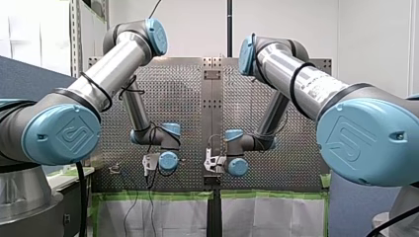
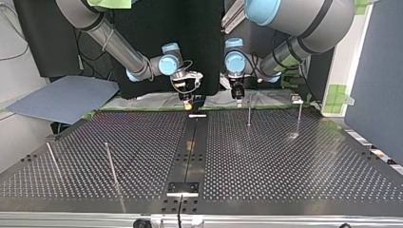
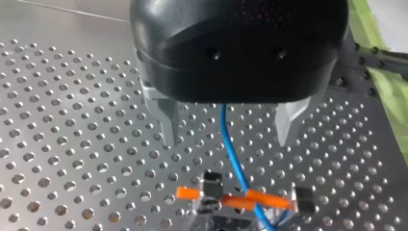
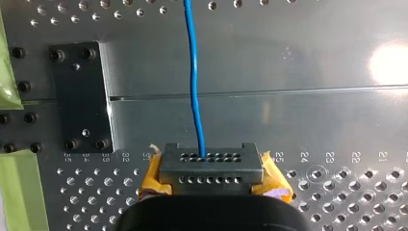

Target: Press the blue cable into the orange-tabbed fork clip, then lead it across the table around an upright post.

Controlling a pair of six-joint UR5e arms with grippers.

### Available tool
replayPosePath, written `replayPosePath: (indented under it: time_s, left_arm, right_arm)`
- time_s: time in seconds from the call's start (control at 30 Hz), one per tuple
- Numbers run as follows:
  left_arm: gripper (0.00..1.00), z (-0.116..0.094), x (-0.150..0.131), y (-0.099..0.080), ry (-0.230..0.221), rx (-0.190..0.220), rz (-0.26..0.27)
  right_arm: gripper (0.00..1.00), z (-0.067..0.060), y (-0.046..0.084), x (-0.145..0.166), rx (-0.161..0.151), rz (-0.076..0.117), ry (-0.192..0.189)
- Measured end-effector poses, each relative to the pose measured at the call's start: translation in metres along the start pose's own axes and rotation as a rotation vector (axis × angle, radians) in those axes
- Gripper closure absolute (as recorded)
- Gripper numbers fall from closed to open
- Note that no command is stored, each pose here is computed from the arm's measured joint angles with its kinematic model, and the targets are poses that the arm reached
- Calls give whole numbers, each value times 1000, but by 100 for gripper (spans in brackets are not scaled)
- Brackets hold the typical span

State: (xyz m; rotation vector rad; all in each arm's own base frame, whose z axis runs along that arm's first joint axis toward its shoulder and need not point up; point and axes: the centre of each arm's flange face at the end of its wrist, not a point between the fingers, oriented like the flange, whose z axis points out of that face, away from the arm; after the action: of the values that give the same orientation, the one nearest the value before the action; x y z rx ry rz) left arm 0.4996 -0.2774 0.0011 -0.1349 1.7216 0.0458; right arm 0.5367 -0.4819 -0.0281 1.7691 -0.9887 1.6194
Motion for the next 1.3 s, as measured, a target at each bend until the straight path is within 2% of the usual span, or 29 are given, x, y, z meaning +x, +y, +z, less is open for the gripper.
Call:
replayPosePath:
  time_s: [0.03,0.07,0.1,0.13,0.17,0.2,0.23,0.27,0.87,1.13,1.3]
  left_arm:
    - [18,0,0,0,0,-3,6]
    - [34,0,0,0,-1,-5,11]
    - [57,-1,0,0,-1,-7,16]
    - [57,-1,0,0,-1,-8,19]
    - [65,-1,0,0,-1,-8,20]
    - [89,-1,0,-1,-1,-8,21]
    - [89,-2,0,-1,-1,-8,21]
    - [100,-2,0,-1,0,-8,21]
    - [100,-4,1,-3,14,-2,19]
    - [100,4,-10,-23,15,27,19]
    - [100,4,-16,-37,29,46,30]
  right_arm:
    - [100,0,0,0,0,0,0]
    - [100,0,0,0,0,0,0]
    - [100,0,0,0,0,-1,0]
    - [100,0,0,0,0,-1,0]
    - [100,0,0,0,0,-1,0]
    - [100,0,0,0,0,-1,0]
    - [100,0,0,0,0,-1,0]
    - [100,0,0,0,0,-1,0]
    - [100,0,2,-2,-3,-2,-4]
    - [100,2,8,4,-20,-7,-17]
    - [100,4,13,27,-33,-9,-10]
